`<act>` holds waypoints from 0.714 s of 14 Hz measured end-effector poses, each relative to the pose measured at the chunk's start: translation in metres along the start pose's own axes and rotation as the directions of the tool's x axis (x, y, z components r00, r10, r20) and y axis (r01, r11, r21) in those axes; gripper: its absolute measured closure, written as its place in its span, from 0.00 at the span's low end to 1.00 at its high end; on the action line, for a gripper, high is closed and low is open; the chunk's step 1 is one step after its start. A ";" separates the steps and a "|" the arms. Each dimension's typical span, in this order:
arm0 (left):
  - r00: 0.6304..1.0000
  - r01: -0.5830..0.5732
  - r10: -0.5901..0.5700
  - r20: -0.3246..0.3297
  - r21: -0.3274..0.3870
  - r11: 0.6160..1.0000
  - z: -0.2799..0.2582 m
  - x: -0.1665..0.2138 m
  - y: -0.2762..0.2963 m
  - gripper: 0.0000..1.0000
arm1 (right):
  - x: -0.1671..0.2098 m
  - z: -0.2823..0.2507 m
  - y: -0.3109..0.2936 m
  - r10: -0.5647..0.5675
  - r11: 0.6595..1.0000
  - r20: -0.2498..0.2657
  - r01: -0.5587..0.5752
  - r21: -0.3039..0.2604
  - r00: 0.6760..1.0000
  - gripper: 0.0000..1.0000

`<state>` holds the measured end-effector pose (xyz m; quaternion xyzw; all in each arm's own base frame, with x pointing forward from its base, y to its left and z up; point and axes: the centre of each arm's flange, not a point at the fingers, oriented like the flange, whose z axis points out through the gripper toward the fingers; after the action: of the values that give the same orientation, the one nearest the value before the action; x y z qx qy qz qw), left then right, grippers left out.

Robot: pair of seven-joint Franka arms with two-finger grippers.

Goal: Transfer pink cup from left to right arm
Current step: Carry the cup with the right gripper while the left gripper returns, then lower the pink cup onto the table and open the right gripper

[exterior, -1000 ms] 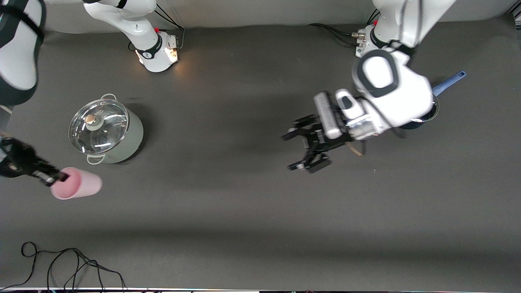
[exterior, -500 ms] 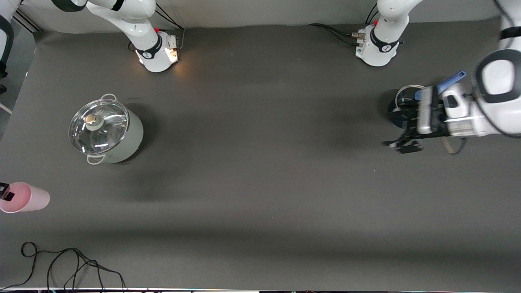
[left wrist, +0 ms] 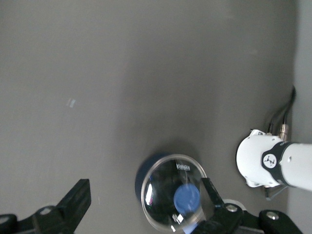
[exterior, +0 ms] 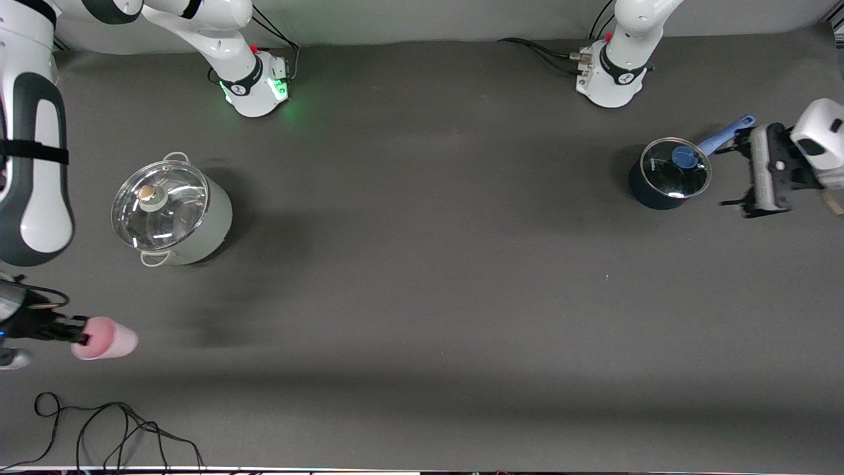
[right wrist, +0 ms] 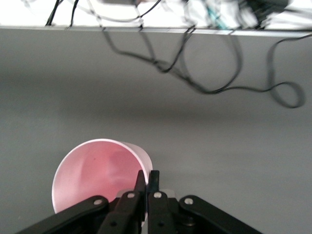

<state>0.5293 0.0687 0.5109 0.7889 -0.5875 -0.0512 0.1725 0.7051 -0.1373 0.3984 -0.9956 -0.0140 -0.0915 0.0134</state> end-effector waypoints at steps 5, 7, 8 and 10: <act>0.877 0.476 -0.480 -0.002 0.144 0.868 -0.048 -0.012 0.000 0.00 | -0.015 0.054 0.018 -0.065 0.997 0.034 0.064 0.044 0.997 0.97; 0.725 0.685 -0.687 -0.054 0.160 0.711 -0.058 -0.007 0.001 0.00 | -0.016 0.080 0.017 -0.068 0.997 0.035 0.067 0.037 0.997 0.97; 0.634 0.770 -0.769 -0.083 0.159 0.618 -0.061 -0.002 0.002 0.00 | -0.017 0.094 0.017 -0.070 0.997 0.037 0.069 0.034 0.997 0.97; 0.433 0.898 -0.890 -0.141 0.151 0.413 -0.067 0.015 0.005 0.00 | -0.019 0.120 0.016 -0.075 0.997 0.043 0.074 0.028 0.996 0.97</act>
<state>0.5488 0.0677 0.5771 0.9942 -0.0758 -0.0598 0.0483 0.7082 -0.1507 0.2764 -0.9959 -0.0528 -0.0696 0.0228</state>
